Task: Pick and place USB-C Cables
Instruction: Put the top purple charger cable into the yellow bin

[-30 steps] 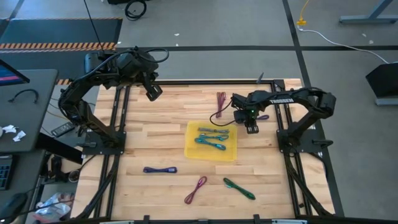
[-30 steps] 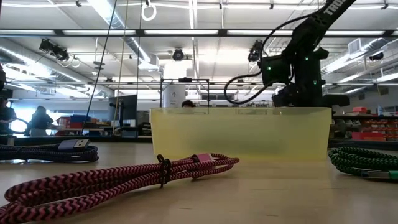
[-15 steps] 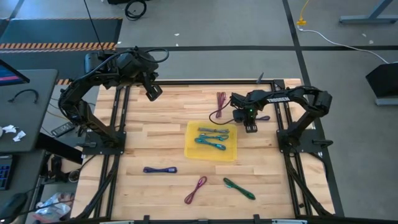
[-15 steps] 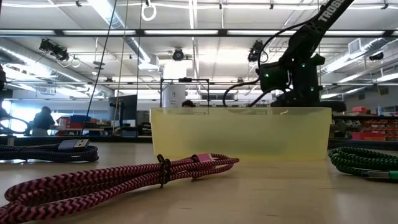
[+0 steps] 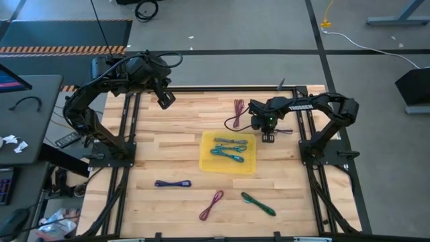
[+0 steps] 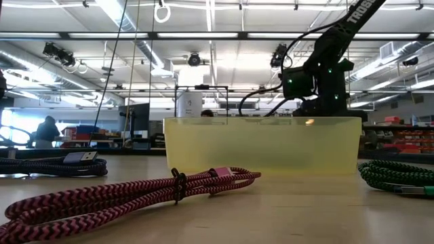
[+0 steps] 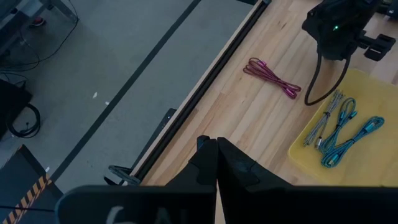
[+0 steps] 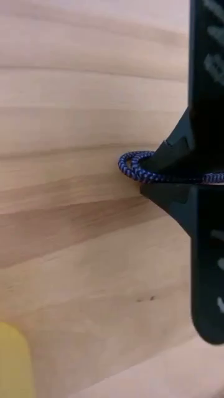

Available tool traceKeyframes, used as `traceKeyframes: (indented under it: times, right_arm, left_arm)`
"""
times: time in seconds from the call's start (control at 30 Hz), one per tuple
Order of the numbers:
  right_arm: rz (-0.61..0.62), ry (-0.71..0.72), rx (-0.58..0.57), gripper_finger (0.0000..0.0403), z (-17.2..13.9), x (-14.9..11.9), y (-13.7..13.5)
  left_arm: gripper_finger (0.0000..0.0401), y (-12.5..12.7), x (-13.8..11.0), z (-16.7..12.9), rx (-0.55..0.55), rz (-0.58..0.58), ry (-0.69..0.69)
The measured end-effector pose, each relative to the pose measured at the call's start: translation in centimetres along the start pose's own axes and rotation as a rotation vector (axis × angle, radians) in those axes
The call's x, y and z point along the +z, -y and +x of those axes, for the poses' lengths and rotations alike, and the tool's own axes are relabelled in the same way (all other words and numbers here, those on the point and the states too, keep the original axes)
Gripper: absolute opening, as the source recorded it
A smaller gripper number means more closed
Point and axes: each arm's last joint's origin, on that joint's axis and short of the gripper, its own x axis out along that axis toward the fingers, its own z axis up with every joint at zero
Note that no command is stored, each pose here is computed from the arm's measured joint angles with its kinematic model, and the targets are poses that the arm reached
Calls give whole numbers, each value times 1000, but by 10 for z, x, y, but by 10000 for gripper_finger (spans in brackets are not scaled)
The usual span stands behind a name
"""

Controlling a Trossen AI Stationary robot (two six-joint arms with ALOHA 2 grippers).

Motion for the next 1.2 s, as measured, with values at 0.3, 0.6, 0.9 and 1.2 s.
traceKeyframes:
  times: [0.3,0.6,0.9,1.2]
  right_arm:
    - [70,91,-68,7,-65,9,-3]
    - [134,421,-37,7,-163,28,-18]
    - [89,635,98,7,-199,55,-53]
    - [8,560,193,7,-157,98,-90]
  left_arm:
    - [5,0,0,0,0,0,0]
    - [5,0,0,0,0,0,-1]
    - [5,0,0,0,0,1,-1]
    - [5,0,0,0,0,2,-1]
